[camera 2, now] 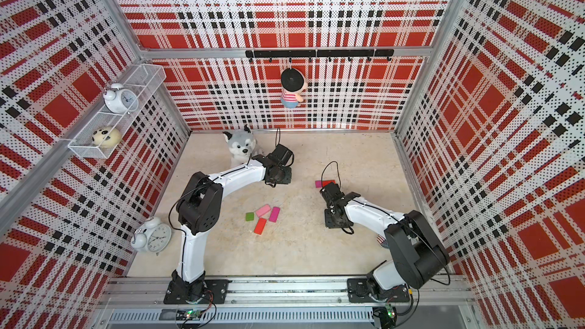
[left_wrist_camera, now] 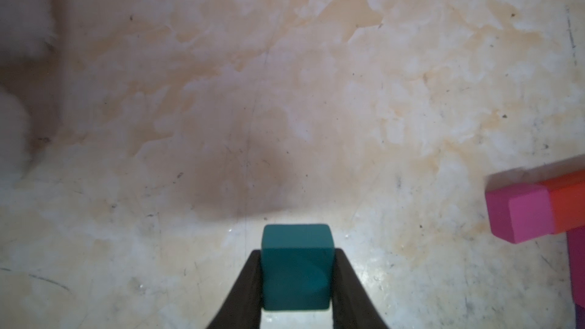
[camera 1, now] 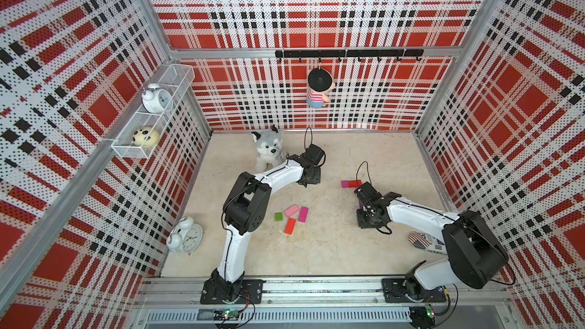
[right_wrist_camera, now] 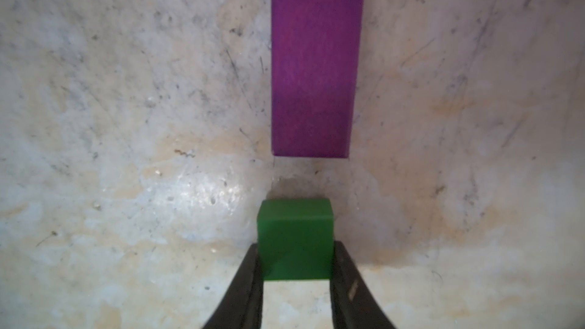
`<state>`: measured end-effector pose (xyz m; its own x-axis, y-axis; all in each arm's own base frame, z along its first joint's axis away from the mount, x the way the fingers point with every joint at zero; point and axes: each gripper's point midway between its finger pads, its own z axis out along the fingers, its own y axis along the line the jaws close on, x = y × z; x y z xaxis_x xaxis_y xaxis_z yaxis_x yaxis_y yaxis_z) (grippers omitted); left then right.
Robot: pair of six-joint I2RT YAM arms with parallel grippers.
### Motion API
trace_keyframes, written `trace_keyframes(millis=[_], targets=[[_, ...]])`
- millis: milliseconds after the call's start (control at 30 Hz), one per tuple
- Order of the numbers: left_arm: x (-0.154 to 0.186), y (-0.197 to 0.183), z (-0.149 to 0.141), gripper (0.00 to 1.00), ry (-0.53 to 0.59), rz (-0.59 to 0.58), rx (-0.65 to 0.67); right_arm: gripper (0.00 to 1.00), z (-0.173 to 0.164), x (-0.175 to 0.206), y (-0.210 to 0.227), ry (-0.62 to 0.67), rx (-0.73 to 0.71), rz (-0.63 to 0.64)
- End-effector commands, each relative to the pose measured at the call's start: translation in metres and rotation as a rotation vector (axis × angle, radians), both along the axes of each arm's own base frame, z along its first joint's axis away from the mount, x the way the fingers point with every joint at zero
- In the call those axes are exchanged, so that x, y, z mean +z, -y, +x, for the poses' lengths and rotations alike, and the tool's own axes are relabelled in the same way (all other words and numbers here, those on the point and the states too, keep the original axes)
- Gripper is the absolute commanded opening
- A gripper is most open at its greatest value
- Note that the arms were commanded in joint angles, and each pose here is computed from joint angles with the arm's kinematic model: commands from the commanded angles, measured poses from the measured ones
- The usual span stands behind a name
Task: Assemble the number 7 with building blocks
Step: Place the building block at the center of the board.
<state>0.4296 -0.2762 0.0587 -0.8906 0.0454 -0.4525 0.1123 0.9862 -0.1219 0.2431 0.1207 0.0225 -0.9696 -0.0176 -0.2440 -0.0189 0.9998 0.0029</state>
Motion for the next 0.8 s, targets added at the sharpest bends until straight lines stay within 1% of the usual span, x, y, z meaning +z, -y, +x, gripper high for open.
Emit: trace_keyframes(millis=[0, 100, 233, 367, 600, 767], targets=[[-0.009, 0.001, 0.005, 0.28, -0.008, -0.033, -0.004, 0.19, 0.008, 0.001, 0.006, 0.006, -0.014, -0.034], [-0.019, -0.001, 0.002, 0.31, -0.032, -0.035, -0.010, 0.21, 0.010, -0.003, 0.004, -0.004, -0.011, -0.031], [-0.030, -0.002, -0.008, 0.31, -0.069, -0.033, -0.029, 0.27, 0.008, -0.005, 0.006, -0.016, -0.021, -0.043], [-0.043, -0.011, -0.017, 0.32, -0.102, -0.017, -0.022, 0.29, 0.009, -0.003, 0.006, -0.007, -0.030, -0.038], [-0.049, -0.017, -0.023, 0.32, -0.122, -0.010, -0.011, 0.32, 0.007, -0.005, 0.009, -0.020, -0.037, -0.054], [-0.053, -0.021, -0.029, 0.33, -0.136, -0.001, -0.010, 0.38, 0.007, -0.005, 0.008, -0.019, -0.043, -0.038]])
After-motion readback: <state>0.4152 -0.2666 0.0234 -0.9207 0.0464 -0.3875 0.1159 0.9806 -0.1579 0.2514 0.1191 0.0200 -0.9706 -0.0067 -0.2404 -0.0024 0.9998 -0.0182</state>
